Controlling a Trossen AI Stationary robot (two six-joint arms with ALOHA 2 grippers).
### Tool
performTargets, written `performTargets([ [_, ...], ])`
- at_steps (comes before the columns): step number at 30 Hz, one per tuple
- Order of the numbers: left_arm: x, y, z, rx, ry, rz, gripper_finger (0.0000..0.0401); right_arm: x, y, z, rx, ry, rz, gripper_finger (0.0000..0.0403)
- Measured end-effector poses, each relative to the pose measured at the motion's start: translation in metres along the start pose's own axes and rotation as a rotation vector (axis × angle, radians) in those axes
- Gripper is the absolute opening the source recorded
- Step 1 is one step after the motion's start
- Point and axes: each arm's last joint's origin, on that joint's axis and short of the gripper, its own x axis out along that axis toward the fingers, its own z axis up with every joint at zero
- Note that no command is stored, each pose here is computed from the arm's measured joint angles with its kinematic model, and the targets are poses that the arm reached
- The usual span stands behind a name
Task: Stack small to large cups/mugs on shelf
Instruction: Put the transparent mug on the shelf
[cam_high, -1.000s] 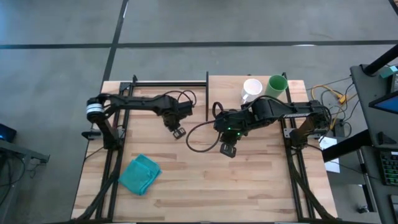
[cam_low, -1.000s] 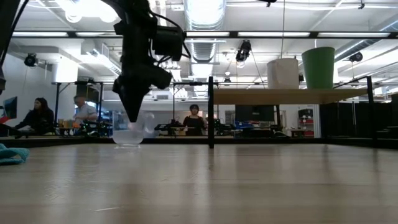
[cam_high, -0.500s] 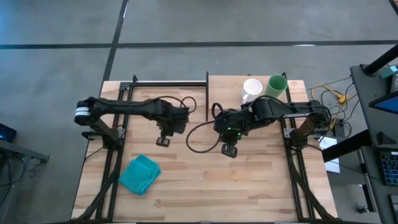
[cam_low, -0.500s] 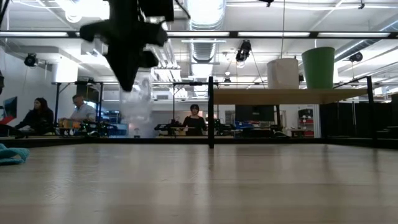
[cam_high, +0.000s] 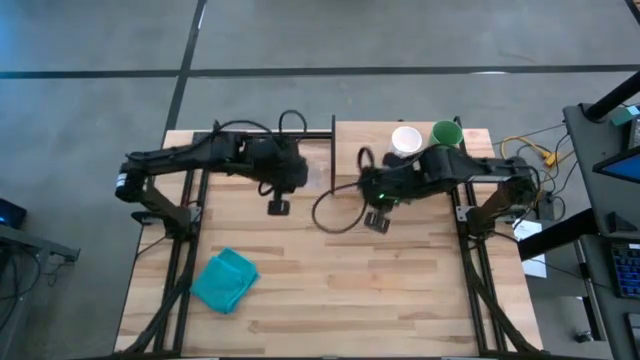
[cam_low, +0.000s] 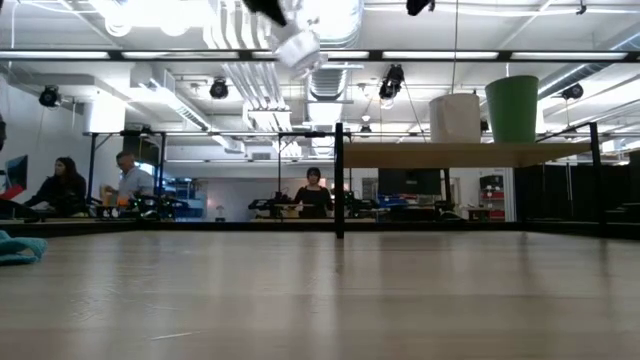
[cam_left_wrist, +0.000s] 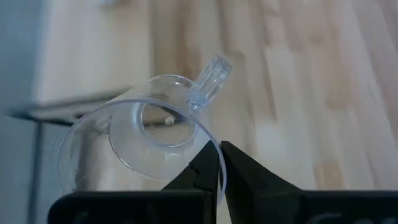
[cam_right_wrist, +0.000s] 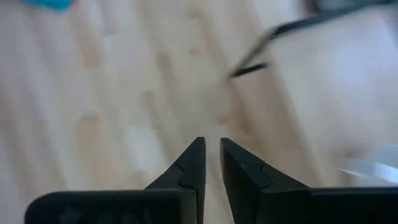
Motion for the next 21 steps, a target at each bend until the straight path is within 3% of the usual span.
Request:
performTargets([
  [7, -0.005, 0.022, 0.04, -0.046, -0.081, 0.14, 0.0, -0.049, -0.031, -0.015, 0.174, -0.174, -0.111, 0.0043],
  [11, 0.013, 0.037, 0.052, -0.139, -0.065, 0.126, 0.0, -0.078, -0.05, -0.032, 0.32, -0.289, -0.192, 0.0043],
  [14, 0.031, 0.05, 0.058, -0.196, -0.048, 0.124, 0.0, -0.096, -0.061, -0.045, 0.418, -0.347, -0.182, 0.0043],
  [18, 0.056, 0.067, 0.063, -0.27, -0.038, 0.125, 0.0, -0.107, -0.068, -0.056, 0.447, -0.373, -0.164, 0.0043],
  [21, 0.076, 0.076, 0.066, -0.294, -0.048, 0.068, 0.0, -0.11, -0.072, -0.063, 0.437, -0.386, -0.181, 0.0043],
])
